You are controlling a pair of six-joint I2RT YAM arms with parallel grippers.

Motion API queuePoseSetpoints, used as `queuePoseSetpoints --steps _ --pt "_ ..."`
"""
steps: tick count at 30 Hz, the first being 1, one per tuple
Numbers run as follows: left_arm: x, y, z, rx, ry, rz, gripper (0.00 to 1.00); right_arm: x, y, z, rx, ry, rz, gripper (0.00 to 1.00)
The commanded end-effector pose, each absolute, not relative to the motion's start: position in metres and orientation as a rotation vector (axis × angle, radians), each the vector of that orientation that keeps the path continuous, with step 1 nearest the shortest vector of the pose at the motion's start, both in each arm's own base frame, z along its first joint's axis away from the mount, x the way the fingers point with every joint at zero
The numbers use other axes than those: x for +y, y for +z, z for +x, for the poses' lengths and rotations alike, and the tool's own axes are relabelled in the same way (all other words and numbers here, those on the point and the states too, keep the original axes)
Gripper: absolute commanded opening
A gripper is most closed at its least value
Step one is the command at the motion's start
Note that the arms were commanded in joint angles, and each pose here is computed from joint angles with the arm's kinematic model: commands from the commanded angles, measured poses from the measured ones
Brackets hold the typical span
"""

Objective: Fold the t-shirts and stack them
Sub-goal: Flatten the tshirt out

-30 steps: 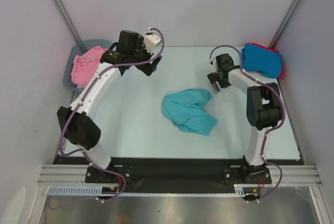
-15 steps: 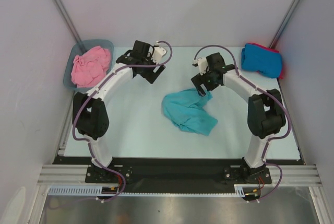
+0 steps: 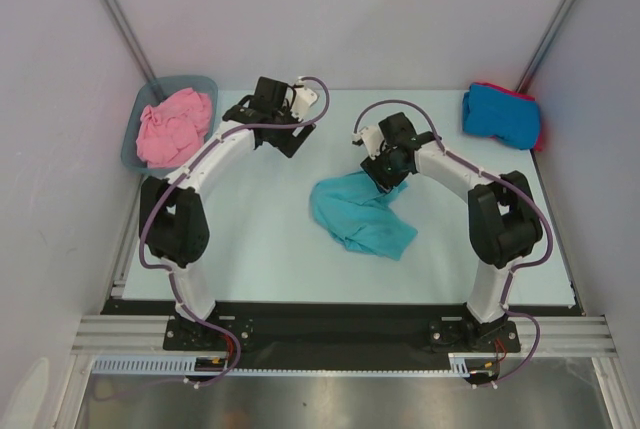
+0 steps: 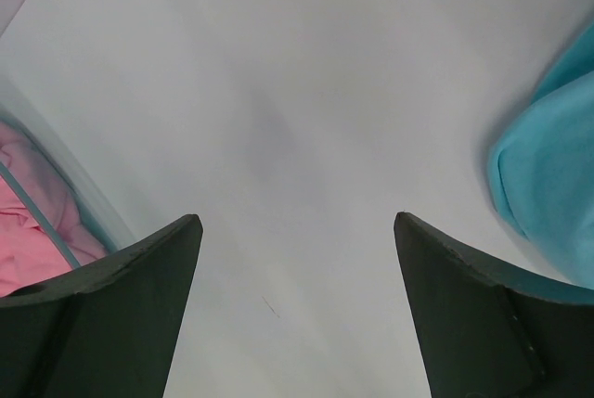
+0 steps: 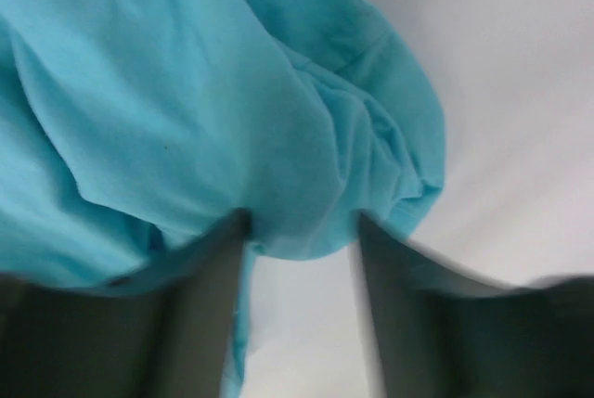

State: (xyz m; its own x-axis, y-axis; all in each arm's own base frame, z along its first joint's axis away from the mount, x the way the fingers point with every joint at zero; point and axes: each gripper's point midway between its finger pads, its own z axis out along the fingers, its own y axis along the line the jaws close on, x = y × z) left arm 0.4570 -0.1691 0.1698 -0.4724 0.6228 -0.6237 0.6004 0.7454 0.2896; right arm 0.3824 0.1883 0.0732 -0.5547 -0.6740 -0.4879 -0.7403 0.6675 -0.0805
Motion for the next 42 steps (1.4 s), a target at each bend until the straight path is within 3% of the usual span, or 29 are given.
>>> queuePoseSetpoints --steps 1,3,4,6,7,12,21,33,34,36,40,42 --pt "-0.173 0.186 0.468 2.157 0.047 0.876 0.91 0.183 0.076 0.386 2.387 0.147 -1.1 0.46" --pt "-0.174 0.186 0.469 2.155 0.047 0.877 0.91 0.182 0.074 0.387 2.391 0.138 -1.106 0.35" --pt "-0.174 0.187 0.469 2.153 0.047 0.877 0.91 0.181 0.072 0.388 2.396 0.124 -1.106 0.21" --pt "-0.176 0.186 0.469 2.154 0.044 0.879 0.91 0.18 0.071 0.39 2.4 0.109 -1.099 0.02" --pt "-0.177 0.185 0.469 2.154 0.044 0.883 0.91 0.179 0.07 0.391 2.404 0.099 -1.095 0.0" --pt "-0.179 0.184 0.468 2.152 0.047 0.899 0.9 0.178 0.083 0.412 2.356 0.024 -1.027 0.0" --pt "-0.202 0.176 0.454 2.124 0.044 1.003 0.87 0.082 0.157 0.507 2.067 -0.709 -0.597 0.0" --pt "-0.215 0.174 0.445 2.099 0.079 1.057 0.87 0.019 0.175 0.522 1.878 -1.167 -0.42 0.0" --pt "-0.214 0.174 0.445 2.097 0.083 1.056 0.87 0.019 0.17 0.522 1.892 -1.163 -0.427 0.31" --pt "-0.211 0.171 0.443 2.103 0.099 1.061 0.87 0.021 0.162 0.519 1.952 -1.136 -0.476 0.78" --pt "-0.204 0.168 0.444 2.093 0.152 1.067 0.87 0.056 0.141 0.504 2.125 -0.77 -0.653 0.93" --pt "-0.2 0.165 0.441 2.097 0.165 1.075 0.87 0.074 0.135 0.477 2.233 -0.574 -0.774 0.93"
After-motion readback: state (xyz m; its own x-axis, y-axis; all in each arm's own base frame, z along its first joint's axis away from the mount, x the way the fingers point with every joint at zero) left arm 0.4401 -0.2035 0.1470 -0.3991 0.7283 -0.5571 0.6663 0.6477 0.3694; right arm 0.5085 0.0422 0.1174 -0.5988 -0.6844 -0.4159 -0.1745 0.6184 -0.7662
